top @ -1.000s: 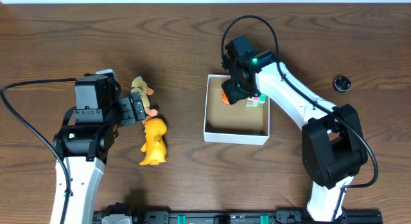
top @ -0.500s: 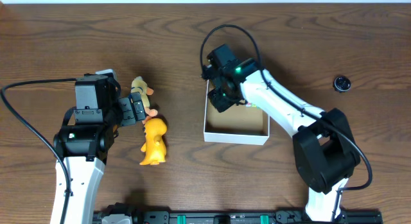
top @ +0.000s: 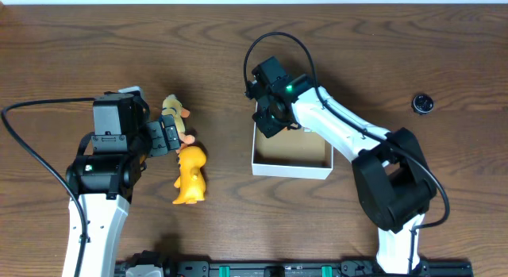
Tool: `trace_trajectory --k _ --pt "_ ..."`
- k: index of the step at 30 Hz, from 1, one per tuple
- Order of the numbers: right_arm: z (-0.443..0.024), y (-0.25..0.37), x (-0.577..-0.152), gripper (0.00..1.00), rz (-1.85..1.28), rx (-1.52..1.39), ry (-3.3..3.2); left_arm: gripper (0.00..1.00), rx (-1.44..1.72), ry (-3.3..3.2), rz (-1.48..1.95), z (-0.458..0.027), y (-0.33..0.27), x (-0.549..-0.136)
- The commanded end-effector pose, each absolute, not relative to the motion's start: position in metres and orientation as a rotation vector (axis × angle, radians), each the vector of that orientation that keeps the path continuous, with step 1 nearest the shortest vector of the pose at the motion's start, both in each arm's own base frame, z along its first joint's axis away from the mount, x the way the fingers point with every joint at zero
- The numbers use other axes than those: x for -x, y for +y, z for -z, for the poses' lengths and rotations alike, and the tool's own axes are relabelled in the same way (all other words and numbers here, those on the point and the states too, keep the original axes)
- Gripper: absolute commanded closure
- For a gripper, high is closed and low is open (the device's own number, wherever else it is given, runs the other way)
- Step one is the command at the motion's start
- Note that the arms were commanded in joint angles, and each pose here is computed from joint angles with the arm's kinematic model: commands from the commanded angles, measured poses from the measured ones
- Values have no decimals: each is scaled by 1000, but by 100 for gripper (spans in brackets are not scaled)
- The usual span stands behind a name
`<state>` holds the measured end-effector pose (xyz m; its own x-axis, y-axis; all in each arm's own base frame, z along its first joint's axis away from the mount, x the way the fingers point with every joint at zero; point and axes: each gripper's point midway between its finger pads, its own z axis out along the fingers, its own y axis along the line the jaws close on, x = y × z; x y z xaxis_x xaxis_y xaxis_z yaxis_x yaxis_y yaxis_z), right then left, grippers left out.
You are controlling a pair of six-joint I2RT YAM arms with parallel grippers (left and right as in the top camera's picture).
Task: Pack container
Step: 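Open right gripper to release the orange object and lift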
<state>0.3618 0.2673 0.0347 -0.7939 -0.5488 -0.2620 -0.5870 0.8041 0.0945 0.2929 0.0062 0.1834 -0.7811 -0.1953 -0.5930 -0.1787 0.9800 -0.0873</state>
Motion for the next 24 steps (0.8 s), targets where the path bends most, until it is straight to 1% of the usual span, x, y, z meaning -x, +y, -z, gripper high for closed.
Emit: trace_trajectory --k 1,10,15,19,24 --pt "-24 256 -369 73 -169 793 2805 2 270 2468 36 -191 7 -294" --pt "-21 233 -385 73 -14 617 2821 2 270 2468 36 -191 7 -294" --pt "-21 232 -385 71 -13 614 2822 2 270 2468 36 -191 7 -294" --pt "-21 227 -387 71 22 545 2828 2 270 2468 36 -191 7 -294" --pt "-20 226 -384 71 30 553 2838 2 270 2468 36 -191 7 -294"
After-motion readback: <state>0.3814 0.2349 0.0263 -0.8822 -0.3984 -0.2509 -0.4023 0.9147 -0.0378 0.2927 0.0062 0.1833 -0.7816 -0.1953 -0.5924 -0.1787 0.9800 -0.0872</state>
